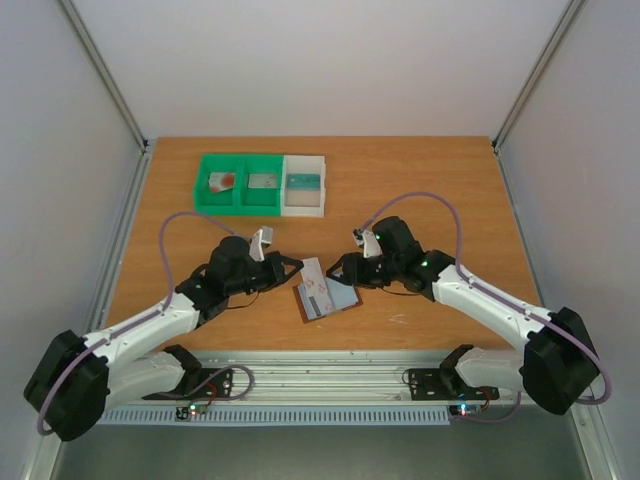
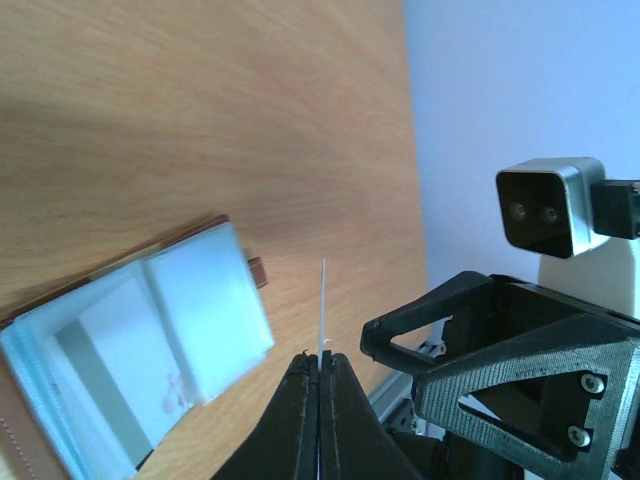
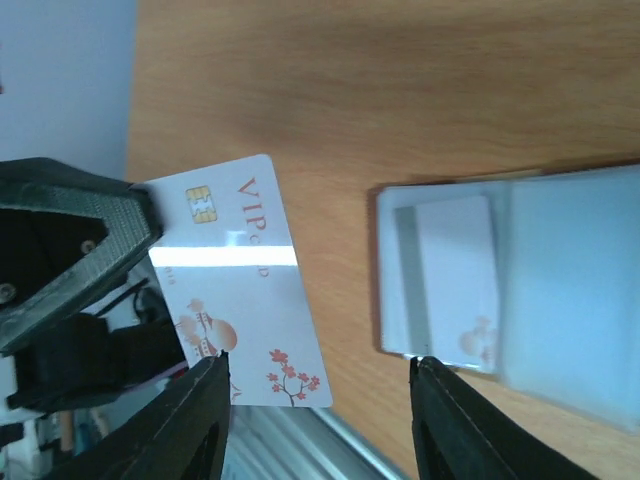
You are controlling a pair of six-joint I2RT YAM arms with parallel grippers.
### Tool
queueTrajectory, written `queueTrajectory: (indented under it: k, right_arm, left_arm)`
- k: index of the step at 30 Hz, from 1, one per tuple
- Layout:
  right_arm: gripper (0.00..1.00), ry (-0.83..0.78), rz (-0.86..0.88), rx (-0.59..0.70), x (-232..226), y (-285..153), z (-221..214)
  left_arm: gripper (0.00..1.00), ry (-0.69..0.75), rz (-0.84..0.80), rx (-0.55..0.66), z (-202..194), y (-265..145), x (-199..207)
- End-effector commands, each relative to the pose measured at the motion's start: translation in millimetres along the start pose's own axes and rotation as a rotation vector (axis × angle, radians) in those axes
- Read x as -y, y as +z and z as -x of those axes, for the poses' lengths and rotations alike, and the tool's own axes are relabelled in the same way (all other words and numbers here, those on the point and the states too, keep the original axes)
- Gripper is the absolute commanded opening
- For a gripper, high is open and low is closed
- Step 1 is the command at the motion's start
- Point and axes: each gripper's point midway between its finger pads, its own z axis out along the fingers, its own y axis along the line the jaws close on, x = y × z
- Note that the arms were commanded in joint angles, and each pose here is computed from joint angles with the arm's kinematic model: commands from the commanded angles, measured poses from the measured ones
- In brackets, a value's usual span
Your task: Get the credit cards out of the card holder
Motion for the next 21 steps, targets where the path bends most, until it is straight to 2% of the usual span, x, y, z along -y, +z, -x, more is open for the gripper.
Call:
queueTrajectory:
  k: [1,3,5,13,15,17,21]
  right_arm:
    - [0.54,0.050,0.133,-0.002,-28,-13,-2]
    - [0.62,0.065,0.166,0.001,-36,-17,-2]
    - [0.66,0.075,0.210,0.000,-45,-22,-2]
    - [0.65,0.110,0.344,-0.016,-73,-33,0]
    - [0.59,0.114,0.373,-0.017,-77,-34,0]
    - [0.49,0.100,0.396,-0.014,-81,-36,-1]
    - [0.20,0.070,0.404,0.002,-82,-41,-3]
  left_arm:
    - [0.00,0.011,-0.122,0.066,9,-14,29]
    - [0.00,0.007,-0.166,0.081,11,-20,40]
    - [0.00,0.009,-0.204,0.085,13,-24,50]
    - [0.00,0.006,-0.346,0.123,21,-37,81]
    - [0.00,-0.004,-0.370,0.133,21,-39,83]
    - [0.01,-0.014,-0.393,0.135,21,-40,85]
    - [0.00,-0.018,-0.410,0.136,19,-41,85]
